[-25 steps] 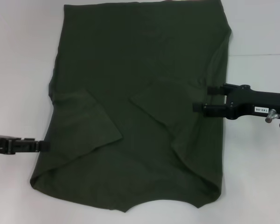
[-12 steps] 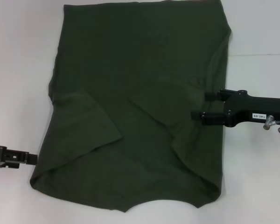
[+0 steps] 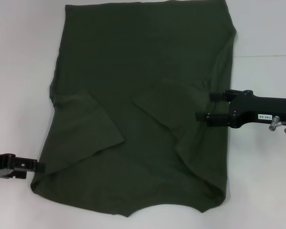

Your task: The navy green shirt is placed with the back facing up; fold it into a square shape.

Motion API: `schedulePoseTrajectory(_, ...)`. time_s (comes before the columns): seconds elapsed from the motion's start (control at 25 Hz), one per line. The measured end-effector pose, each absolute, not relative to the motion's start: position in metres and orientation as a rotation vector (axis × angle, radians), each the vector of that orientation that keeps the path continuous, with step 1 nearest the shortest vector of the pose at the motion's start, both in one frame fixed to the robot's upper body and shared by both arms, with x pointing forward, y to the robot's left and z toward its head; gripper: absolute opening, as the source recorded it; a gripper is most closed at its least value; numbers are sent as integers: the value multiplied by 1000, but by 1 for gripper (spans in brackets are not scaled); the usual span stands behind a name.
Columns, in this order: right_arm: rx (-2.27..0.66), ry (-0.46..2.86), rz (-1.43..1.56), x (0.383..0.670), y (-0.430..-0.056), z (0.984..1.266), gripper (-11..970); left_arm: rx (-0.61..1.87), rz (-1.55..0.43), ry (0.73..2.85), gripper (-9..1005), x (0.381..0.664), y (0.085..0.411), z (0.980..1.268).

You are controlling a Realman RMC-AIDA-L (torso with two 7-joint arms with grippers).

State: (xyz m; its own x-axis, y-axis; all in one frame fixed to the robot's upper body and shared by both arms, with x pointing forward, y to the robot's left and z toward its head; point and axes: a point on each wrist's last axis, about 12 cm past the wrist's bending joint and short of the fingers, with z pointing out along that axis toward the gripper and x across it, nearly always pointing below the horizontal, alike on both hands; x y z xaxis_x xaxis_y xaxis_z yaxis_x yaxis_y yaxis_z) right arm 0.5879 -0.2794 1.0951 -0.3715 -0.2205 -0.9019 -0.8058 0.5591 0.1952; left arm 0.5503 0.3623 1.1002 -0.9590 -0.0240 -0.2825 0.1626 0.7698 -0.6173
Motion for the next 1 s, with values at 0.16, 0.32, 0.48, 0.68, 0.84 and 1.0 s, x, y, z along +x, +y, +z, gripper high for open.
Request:
schedulePoseTrajectory(0.16,-831,1887,801,588,-280,1095,923,90,-953,2707,762,550,364,1098)
schedulePoseTrajectory(0.32,-831,1888,800,588,-280,1094,923,89,-952,2720,762,549,363,1095)
schedulePoseTrajectory(0.48,-830,1888,800,588,-280,1094,923,89,-961,2728,763,548,360,1092)
schedulePoseTrajectory(0.68,-829,1887,797,589,-279,1095,922,99,-958,2736,763,549,358,1091)
schedulePoseTrajectory(0.84,-828,1886,798,589,-278,1094,922,106,-957,2741,763,550,356,1089)
schedulePoseTrajectory(1.0,-827,1887,797,589,-278,1094,922,106,-955,2744,763,551,355,1088)
